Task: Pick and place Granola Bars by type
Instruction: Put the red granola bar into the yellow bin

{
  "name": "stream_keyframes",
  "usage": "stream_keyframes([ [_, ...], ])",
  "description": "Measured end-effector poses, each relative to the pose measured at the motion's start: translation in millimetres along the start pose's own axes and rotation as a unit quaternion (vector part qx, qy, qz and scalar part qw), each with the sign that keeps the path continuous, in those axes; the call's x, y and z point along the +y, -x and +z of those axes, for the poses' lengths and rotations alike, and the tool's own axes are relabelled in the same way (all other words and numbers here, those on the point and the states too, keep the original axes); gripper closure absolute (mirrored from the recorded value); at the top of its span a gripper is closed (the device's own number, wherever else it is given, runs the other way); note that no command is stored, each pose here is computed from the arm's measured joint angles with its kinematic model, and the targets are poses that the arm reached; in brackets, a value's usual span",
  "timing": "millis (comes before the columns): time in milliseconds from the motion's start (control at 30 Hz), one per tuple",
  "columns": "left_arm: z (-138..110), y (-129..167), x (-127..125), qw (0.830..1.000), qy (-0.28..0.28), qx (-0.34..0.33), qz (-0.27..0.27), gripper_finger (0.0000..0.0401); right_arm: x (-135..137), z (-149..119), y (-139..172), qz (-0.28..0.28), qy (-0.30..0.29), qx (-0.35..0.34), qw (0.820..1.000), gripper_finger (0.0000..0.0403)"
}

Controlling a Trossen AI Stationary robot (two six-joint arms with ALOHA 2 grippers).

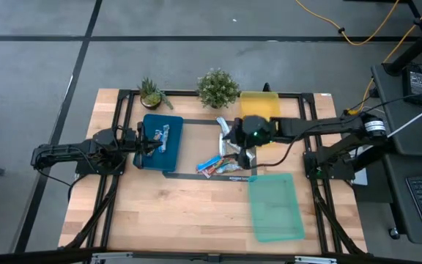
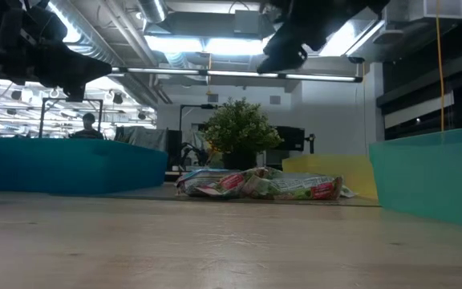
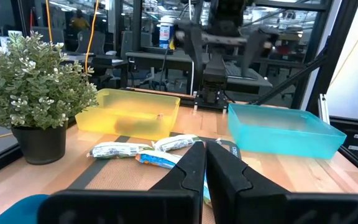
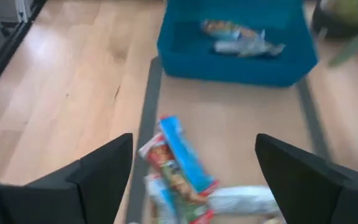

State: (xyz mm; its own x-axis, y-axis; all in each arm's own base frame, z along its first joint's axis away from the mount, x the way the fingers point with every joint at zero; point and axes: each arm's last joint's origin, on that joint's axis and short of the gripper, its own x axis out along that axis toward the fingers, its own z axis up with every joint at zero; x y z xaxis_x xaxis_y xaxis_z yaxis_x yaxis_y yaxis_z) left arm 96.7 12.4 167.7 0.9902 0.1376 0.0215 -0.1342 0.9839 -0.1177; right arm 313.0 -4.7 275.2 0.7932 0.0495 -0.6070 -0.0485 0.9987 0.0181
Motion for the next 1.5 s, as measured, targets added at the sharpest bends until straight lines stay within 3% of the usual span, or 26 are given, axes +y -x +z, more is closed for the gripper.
stream_keyframes([
  [300, 0.0, 0.0, 0.0, 1.000, 0.000, 0.000, 0.000, 0.0388, 33.4, -27.4, -28.8, -0.017, -0.103, 0.117, 0.988, 0.0065],
  [600, 0.0, 0.0, 0.0, 1.000, 0.000, 0.000, 0.000, 0.0397, 39.0, -62.4, -58.8, -0.074, -0.237, 0.238, 0.939, 0.0065],
  [767, 0.0, 0.0, 0.0, 1.000, 0.000, 0.000, 0.000, 0.0395, 38.8, -76.3, -74.0, -0.090, -0.246, 0.273, 0.926, 0.0065],
  [1167, 0.0, 0.0, 0.0, 1.000, 0.000, 0.000, 0.000, 0.0391, 33.9, -89.4, -88.9, -0.129, -0.216, 0.291, 0.923, 0.0074],
  [1300, 0.0, 0.0, 0.0, 1.000, 0.000, 0.000, 0.000, 0.0395, 30.4, -90.0, -89.4, -0.131, -0.213, 0.294, 0.923, 0.0109],
  [1500, 0.0, 0.0, 0.0, 1.000, 0.000, 0.000, 0.000, 0.0390, 28.0, -90.2, -89.4, -0.118, -0.222, 0.299, 0.921, 0.0198],
])
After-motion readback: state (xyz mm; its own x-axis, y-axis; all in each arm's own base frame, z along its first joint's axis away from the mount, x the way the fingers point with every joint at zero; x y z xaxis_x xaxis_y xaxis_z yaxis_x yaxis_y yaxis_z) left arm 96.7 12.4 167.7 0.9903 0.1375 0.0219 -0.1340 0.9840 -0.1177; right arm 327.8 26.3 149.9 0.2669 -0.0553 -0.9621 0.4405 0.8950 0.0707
